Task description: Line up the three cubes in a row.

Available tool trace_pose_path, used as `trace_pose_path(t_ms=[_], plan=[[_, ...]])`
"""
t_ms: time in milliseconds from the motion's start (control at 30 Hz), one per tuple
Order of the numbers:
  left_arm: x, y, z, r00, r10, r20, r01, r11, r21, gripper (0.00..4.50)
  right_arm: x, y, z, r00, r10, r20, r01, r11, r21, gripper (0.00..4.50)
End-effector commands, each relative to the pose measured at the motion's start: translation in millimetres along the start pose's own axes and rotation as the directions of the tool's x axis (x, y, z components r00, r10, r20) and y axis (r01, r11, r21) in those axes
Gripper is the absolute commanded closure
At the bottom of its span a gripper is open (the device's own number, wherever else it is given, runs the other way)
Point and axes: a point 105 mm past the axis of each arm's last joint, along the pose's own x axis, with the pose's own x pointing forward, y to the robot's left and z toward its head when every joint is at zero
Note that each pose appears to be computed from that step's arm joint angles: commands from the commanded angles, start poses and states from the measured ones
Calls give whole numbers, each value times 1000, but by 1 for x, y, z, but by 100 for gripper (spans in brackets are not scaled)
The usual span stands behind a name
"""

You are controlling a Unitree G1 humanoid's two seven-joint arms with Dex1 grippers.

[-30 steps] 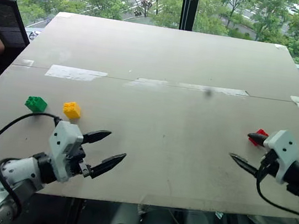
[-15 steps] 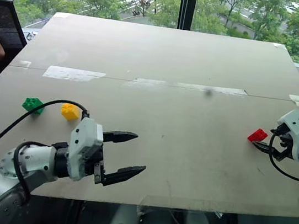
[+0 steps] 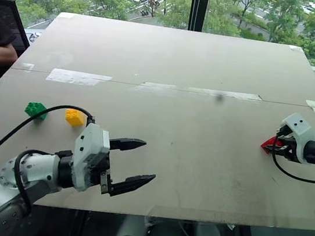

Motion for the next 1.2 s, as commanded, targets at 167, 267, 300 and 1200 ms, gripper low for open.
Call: trace_pose_path(t_ms=[167, 267, 300, 1200], plan=[[-2, -3, 7, 1000, 15, 6, -15, 999, 36, 0, -11, 40, 58, 965, 217, 146, -162, 934, -317, 317], [-3, -2, 6, 1000, 27, 3, -27, 999, 33, 0, -1, 59, 83, 940, 299, 164, -213, 890, -404, 317], [-3, -2, 5, 1000, 30, 1, -30, 999, 33, 0, 5, 68, 93, 931, 328, 160, -233, 871, -433, 317], [-17, -8, -1, 995, 97, -25, -97, 995, 19, 0, 72, 107, 143, 886, 461, -48, -375, 653, -658, 317]])
